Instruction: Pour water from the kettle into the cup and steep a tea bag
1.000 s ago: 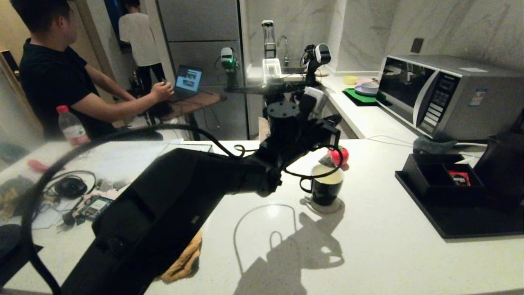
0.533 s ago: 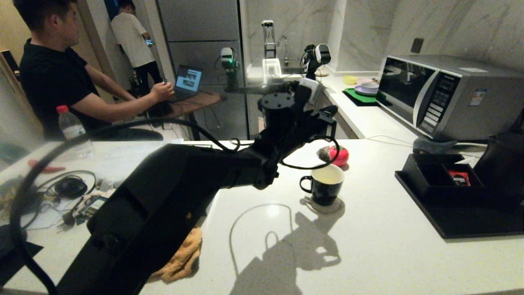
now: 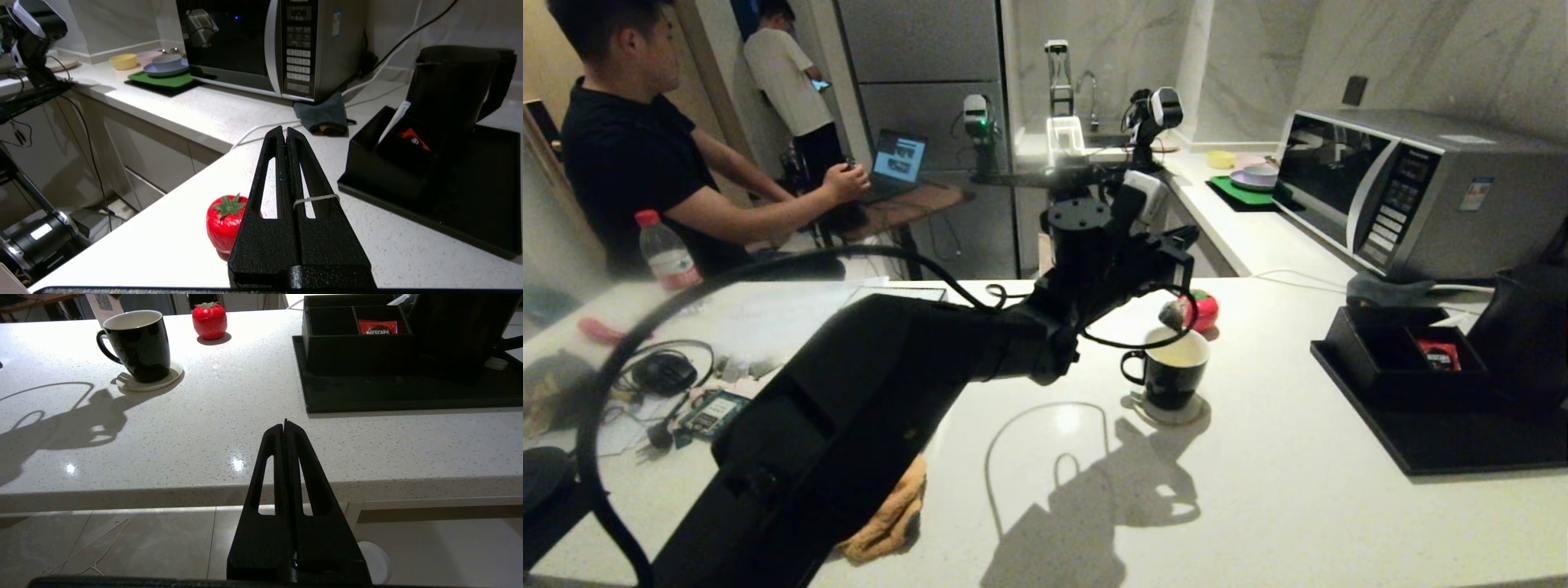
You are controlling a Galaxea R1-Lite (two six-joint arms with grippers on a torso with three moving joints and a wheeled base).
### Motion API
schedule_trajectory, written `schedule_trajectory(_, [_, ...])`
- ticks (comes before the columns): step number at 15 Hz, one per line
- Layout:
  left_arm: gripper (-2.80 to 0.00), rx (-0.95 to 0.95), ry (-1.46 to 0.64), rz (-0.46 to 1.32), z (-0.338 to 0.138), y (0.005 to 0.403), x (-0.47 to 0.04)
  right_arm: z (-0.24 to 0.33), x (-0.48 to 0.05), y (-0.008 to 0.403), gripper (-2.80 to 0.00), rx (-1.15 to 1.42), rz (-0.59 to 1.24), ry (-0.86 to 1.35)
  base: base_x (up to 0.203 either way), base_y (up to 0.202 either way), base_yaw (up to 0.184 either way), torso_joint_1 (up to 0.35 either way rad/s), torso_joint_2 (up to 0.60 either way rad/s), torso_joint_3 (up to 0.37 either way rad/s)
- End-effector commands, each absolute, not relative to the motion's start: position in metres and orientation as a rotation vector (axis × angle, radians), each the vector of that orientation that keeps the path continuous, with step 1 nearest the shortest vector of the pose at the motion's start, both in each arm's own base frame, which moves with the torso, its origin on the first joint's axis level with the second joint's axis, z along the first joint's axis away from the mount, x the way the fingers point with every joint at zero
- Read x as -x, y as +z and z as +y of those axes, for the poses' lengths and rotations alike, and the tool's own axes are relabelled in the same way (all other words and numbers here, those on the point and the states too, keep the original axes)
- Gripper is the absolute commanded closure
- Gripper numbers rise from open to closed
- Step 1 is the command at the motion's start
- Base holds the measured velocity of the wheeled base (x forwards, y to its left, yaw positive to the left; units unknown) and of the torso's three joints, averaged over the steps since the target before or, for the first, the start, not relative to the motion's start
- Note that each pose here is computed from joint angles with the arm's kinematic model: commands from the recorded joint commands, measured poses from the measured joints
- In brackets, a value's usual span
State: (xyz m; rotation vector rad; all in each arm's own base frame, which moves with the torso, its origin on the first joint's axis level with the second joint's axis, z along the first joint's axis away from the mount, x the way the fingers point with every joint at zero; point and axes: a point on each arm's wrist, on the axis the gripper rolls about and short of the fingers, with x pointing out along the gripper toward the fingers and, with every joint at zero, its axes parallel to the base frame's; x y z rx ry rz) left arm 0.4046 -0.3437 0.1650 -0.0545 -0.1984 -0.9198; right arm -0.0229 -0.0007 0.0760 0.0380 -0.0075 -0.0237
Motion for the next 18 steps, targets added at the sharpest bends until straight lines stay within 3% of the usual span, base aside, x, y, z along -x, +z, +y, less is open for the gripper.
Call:
schedule_trajectory(1, [0.00,0.051,-0.924,-0.183,-0.346,0.154,-0.407,-0.001,0.023,0.076,0.00,-0.038,-0.007,-0.024,0.000,0.000,0.000,0.000,0.00,0.000])
schedule_trajectory(18, [0.00,0.030,-0.930,-0.107,-0.356,0.088,-0.418,-0.001,0.023,0.076,0.00,-0.038,-0.008,-0.024,0.000,0.000,0.000,0.000,0.00,0.000])
